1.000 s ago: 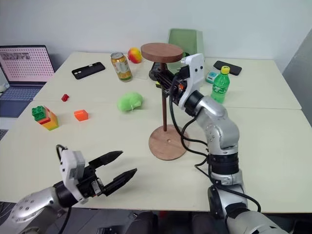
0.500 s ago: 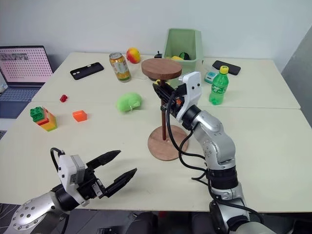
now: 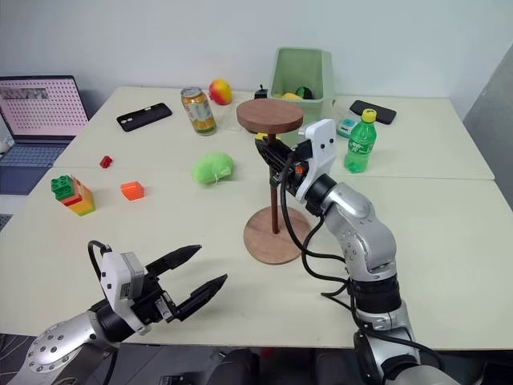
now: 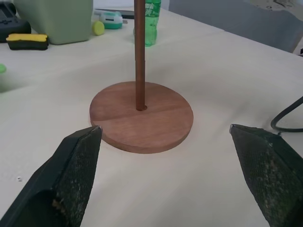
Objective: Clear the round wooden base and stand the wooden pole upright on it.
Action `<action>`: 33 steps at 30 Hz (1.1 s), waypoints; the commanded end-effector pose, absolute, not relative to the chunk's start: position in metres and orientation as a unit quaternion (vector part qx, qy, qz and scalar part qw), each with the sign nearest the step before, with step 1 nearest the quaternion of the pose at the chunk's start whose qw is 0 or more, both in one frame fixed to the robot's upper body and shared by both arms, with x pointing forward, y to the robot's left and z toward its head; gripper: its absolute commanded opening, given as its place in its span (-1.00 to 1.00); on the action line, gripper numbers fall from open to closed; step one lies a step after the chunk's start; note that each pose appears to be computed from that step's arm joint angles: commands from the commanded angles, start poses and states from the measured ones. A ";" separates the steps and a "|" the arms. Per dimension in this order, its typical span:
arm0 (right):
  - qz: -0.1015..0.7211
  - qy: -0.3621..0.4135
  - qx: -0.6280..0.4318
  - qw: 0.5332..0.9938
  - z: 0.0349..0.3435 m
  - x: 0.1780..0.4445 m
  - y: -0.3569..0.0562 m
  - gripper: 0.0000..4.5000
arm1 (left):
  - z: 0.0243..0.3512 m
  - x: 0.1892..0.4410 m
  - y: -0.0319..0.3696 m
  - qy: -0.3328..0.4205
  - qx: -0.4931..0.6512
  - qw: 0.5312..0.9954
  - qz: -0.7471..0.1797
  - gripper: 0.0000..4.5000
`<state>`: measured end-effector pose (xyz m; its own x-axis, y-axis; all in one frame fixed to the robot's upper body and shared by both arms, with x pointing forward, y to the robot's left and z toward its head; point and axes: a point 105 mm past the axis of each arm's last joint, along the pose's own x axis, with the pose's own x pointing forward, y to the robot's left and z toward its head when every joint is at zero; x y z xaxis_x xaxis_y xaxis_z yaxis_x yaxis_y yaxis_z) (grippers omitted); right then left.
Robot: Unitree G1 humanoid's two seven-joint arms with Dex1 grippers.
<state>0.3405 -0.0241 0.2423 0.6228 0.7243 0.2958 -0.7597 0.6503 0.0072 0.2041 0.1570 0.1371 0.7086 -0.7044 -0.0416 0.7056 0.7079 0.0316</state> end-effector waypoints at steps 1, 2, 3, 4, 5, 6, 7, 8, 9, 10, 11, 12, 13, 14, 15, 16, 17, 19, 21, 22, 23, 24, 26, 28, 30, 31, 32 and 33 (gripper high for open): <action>0.412 -0.125 0.056 0.901 0.235 0.340 -0.026 -0.89 | 0.142 0.204 0.155 -0.001 0.033 0.921 -0.388 1.00; 0.413 -0.124 0.055 0.901 0.234 0.340 -0.026 -0.89 | 0.142 0.204 0.155 -0.001 0.033 0.921 -0.388 1.00; 0.415 -0.124 0.052 0.900 0.233 0.339 -0.025 -0.89 | 0.142 0.204 0.155 -0.001 0.033 0.921 -0.387 1.00; 0.416 -0.124 0.050 0.900 0.233 0.338 -0.025 -0.89 | 0.142 0.204 0.155 -0.001 0.033 0.921 -0.387 1.00; 0.417 -0.123 0.047 0.899 0.232 0.338 -0.024 -0.89 | 0.142 0.203 0.155 -0.001 0.034 0.921 -0.387 1.00; 0.419 -0.123 0.044 0.899 0.231 0.337 -0.024 -0.89 | 0.142 0.203 0.155 -0.002 0.035 0.921 -0.387 1.00; 0.419 -0.123 0.043 0.898 0.230 0.337 -0.023 -0.89 | 0.142 0.203 0.156 -0.002 0.035 0.922 -0.387 1.00; 0.422 -0.126 0.035 0.897 0.229 0.336 -0.022 -0.89 | 0.142 0.204 0.156 -0.004 0.037 0.922 -0.385 1.00; 0.426 -0.132 0.025 0.895 0.227 0.334 -0.020 -0.89 | 0.143 0.205 0.157 -0.006 0.039 0.923 -0.382 1.00; 0.430 -0.137 0.016 0.892 0.226 0.332 -0.017 -0.89 | 0.143 0.205 0.157 -0.007 0.040 0.924 -0.381 1.00; 0.437 -0.143 0.006 0.888 0.221 0.328 -0.012 -0.89 | 0.143 0.206 0.156 -0.008 0.041 0.924 -0.380 1.00; 0.444 -0.146 -0.005 0.884 0.215 0.325 -0.007 -0.89 | 0.143 0.206 0.156 -0.008 0.041 0.924 -0.380 1.00; 0.446 -0.143 -0.015 0.883 0.203 0.324 -0.003 -0.89 | 0.143 0.206 0.156 -0.007 0.041 0.924 -0.381 1.00; 0.447 -0.141 -0.022 0.883 0.194 0.324 -0.002 -0.89 | 0.143 0.205 0.156 -0.007 0.042 0.923 -0.382 1.00; 0.445 -0.132 -0.025 0.885 0.184 0.325 -0.002 -0.89 | 0.143 0.206 0.156 -0.007 0.042 0.923 -0.382 1.00; 0.444 -0.119 -0.030 0.888 0.173 0.328 -0.003 -0.89 | 0.144 0.206 0.157 -0.008 0.043 0.923 -0.382 1.00; 0.443 -0.111 -0.034 0.889 0.166 0.329 -0.005 -0.89 | 0.144 0.207 0.157 -0.008 0.043 0.923 -0.382 1.00; 0.439 -0.089 -0.029 0.893 0.154 0.332 -0.009 -0.89 | 0.145 0.208 0.158 -0.008 0.044 0.923 -0.382 1.00; 0.440 -0.059 -0.022 0.896 0.140 0.333 -0.014 -0.89 | 0.145 0.209 0.159 -0.009 0.045 0.923 -0.381 1.00; 0.443 -0.048 -0.018 0.895 0.136 0.333 -0.015 -0.89 | 0.145 0.209 0.159 -0.009 0.045 0.923 -0.382 1.00; 0.443 -0.038 -0.009 0.896 0.134 0.333 -0.016 -0.89 | 0.145 0.210 0.159 -0.009 0.046 0.923 -0.381 1.00; 0.442 -0.032 -0.004 0.896 0.133 0.333 -0.016 -0.89 | 0.145 0.210 0.159 -0.009 0.046 0.923 -0.381 1.00; 0.442 -0.020 0.009 0.897 0.131 0.333 -0.017 -0.89 | 0.146 0.210 0.158 -0.011 0.046 0.923 -0.382 1.00; 0.445 -0.021 0.014 0.895 0.134 0.331 -0.018 -0.89 | 0.146 0.212 0.159 -0.012 0.046 0.923 -0.381 1.00; 0.452 -0.027 0.011 0.892 0.139 0.329 -0.019 -0.89 | 0.146 0.213 0.160 -0.013 0.048 0.923 -0.381 1.00; 0.455 -0.029 0.008 0.890 0.141 0.329 -0.019 -0.89 | 0.146 0.213 0.160 -0.014 0.049 0.923 -0.381 1.00; 0.457 -0.032 0.006 0.889 0.144 0.328 -0.020 -0.73 | 0.147 0.214 0.160 -0.015 0.050 0.923 -0.381 1.00; 0.462 -0.036 0.006 0.886 0.147 0.327 -0.021 -0.57 | 0.147 0.215 0.161 -0.017 0.051 0.923 -0.382 1.00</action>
